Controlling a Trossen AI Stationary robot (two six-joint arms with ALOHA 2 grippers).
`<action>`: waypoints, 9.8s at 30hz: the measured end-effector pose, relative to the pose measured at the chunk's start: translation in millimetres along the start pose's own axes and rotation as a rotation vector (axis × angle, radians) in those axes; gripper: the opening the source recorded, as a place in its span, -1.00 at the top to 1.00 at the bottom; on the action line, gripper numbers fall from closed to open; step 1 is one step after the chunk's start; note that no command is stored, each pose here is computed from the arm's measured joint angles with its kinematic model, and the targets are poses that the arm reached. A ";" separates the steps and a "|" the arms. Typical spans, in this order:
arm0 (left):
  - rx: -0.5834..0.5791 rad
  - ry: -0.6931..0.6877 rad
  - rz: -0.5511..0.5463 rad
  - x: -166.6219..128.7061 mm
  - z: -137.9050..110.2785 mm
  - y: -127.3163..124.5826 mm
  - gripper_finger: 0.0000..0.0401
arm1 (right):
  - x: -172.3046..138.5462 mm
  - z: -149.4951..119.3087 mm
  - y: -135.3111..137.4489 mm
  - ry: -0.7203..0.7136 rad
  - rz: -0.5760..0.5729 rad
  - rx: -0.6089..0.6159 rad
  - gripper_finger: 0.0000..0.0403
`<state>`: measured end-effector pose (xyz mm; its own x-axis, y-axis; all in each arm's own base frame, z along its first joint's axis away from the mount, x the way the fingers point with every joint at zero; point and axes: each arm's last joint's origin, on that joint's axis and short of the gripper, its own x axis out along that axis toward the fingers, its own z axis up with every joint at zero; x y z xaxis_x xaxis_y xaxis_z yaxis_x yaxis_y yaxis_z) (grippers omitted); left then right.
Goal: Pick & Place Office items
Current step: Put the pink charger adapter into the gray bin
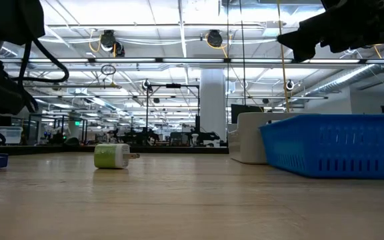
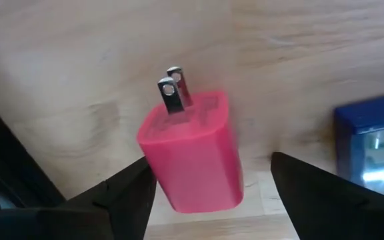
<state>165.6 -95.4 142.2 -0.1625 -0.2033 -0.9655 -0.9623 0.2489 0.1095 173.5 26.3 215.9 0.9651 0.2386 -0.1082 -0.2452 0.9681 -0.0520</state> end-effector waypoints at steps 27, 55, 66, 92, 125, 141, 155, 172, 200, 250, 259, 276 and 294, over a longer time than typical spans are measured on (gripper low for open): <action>0.138 -0.130 -0.009 0.9 4.8 -1.6 0.21 | 0.0 -0.6 0.0 0.006 0.000 0.001 -0.10; 0.623 -1.247 -0.334 -119.4 105.6 -54.3 0.24 | 17.2 3.6 -9.9 -0.111 -0.231 -0.066 -0.10; 0.757 -1.438 -0.721 -141.5 158.3 -42.3 0.19 | 32.1 -9.4 -40.7 -0.137 -0.424 -0.046 -0.10; 0.975 -1.434 -1.046 -141.8 131.9 -52.0 0.16 | 141.9 8.1 -67.7 -0.046 -0.448 -0.483 -0.22; 0.948 -1.232 -1.258 -147.4 132.4 -74.9 0.10 | 151.4 21.5 -49.6 0.008 -0.565 -0.739 -0.42; 0.968 -1.214 -1.267 -146.1 127.9 -76.8 0.10 | 152.5 21.9 -43.8 0.000 -0.546 -0.748 -0.34; 0.975 -1.201 -1.283 -146.6 127.2 -76.7 0.19 | 152.6 21.4 -43.9 0.006 -0.545 -0.751 -0.01; 0.984 -1.182 -1.291 -146.0 126.2 -77.0 0.20 | 153.5 20.5 -42.6 -0.003 -0.495 -0.768 0.14; 1.140 -1.209 -1.280 -171.9 141.3 -32.2 -0.65 | 154.1 17.4 -42.5 -0.008 -0.479 -0.622 0.18; 0.934 -1.553 -0.903 -105.9 111.8 83.6 -0.60 | -10.7 -8.7 -42.8 -0.248 -0.472 0.137 0.18; 0.861 -1.586 -0.802 -104.1 112.8 87.0 -0.62 | -15.4 -24.9 -38.0 -0.147 -0.420 0.163 0.18; 0.832 -1.530 -0.752 -98.2 117.3 84.4 -0.57 | -7.7 -15.5 -38.8 0.274 -0.404 0.344 0.18; 0.831 -1.530 -0.752 -98.2 117.4 84.4 -0.55 | -6.1 -23.1 -34.6 0.498 -0.408 0.405 0.18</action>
<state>125.9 56.7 218.5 0.9380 0.3105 -0.1542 -0.3213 0.9457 -0.0503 174.0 -10.5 195.5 0.7926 -0.1142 -0.5989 0.2678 0.9477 0.1737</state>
